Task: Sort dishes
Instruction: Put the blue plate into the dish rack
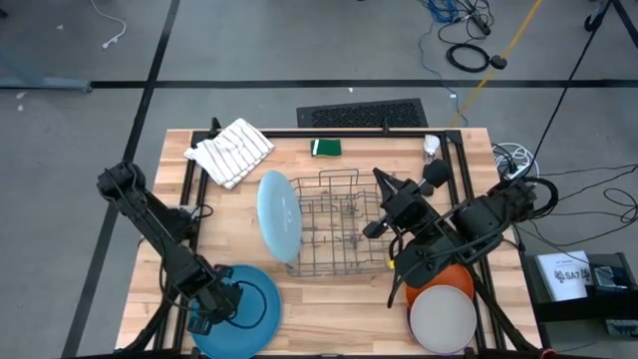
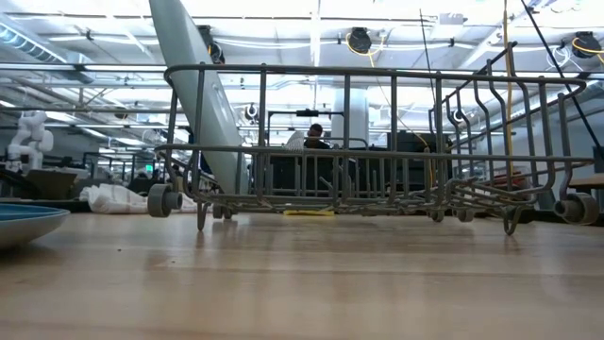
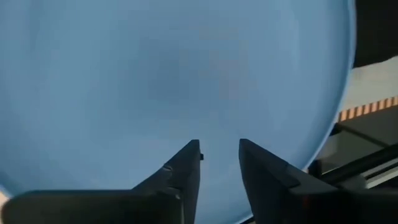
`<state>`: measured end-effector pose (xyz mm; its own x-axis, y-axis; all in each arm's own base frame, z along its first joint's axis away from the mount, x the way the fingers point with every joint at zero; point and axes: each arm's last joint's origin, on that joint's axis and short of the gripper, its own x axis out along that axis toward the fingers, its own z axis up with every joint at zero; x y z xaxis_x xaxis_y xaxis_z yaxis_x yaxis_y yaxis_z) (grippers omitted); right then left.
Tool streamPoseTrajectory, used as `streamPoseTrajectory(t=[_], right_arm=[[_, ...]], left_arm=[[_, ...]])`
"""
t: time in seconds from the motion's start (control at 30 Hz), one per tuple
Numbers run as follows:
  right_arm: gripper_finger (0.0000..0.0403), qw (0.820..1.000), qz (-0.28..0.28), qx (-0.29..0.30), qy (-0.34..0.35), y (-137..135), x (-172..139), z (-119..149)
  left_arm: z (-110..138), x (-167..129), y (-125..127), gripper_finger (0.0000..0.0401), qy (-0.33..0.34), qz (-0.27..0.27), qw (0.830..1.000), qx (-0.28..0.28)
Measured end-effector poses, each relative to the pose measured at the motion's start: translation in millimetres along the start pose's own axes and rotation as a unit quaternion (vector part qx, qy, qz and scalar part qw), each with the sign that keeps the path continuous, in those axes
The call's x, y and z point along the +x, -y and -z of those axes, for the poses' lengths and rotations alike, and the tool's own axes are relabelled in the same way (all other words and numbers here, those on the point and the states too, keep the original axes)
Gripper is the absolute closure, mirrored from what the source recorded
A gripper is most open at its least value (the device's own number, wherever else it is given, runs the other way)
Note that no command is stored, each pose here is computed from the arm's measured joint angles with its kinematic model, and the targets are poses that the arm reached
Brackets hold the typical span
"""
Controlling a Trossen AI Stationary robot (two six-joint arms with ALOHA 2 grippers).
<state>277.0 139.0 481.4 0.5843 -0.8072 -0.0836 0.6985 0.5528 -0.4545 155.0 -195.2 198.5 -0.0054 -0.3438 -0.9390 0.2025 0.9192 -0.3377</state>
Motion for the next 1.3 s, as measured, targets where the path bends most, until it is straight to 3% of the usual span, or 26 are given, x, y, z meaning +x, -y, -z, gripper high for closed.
streamPoseTrajectory(t=[0.17, 0.23, 0.3, 0.4, 0.47, 0.57, 0.73, 1.0, 1.17, 1.3], right_arm=[[0.0403, 1.000, 0.000, 0.007, 0.000, -0.3, 0.1, 0.1], [0.0403, 1.000, -0.001, 0.008, -0.001, -0.3, 0.1, 0.1], [0.0403, 1.000, -0.001, 0.010, -0.001, -0.3, 0.1, 0.1], [0.0403, 1.000, -0.001, 0.011, -0.001, -0.5, 0.2, 0.1], [0.0403, 1.000, 0.000, 0.011, 0.000, -1.5, 0.5, 0.1], [0.0403, 1.000, -0.001, 0.011, -0.001, -2.6, 0.6, 0.3], [0.0403, 1.000, -0.002, 0.011, -0.001, -2.6, 0.3, 0.2], [0.0403, 1.000, -0.013, 0.008, -0.006, -3.3, 0.3, 0.9], [0.0403, 1.000, -0.013, 0.000, -0.007, -8.3, 0.8, 2.0], [0.0403, 1.000, -0.013, -0.001, -0.007, -9.1, 0.9, 2.1]], left_arm=[[2.3, 2.9, 4.2, 0.0267, -0.002, 0.002, 1.000, 0.010], [5.3, 2.9, 1.9, 0.0267, -0.008, -0.022, 1.000, 0.005], [12.7, 1.0, -8.9, 0.0267, -0.032, -0.091, 0.994, -0.045], [21.6, -6.8, -29.1, 0.0266, -0.063, -0.195, 0.964, -0.167], [22.7, -10.9, -37.1, 0.0266, -0.063, -0.218, 0.946, -0.230], [17.9, -6.5, -42.0, 0.0266, -0.040, -0.195, 0.943, -0.265], [17.0, 12.1, -53.2, 0.0266, -0.023, -0.159, 0.947, -0.278], [24.6, 20.5, -71.0, 0.0266, -0.040, -0.182, 0.939, -0.289], [20.8, 12.5, -71.5, 0.0266, -0.022, -0.173, 0.943, -0.282], [24.5, 5.6, -77.4, 0.0266, -0.021, -0.201, 0.936, -0.289]])
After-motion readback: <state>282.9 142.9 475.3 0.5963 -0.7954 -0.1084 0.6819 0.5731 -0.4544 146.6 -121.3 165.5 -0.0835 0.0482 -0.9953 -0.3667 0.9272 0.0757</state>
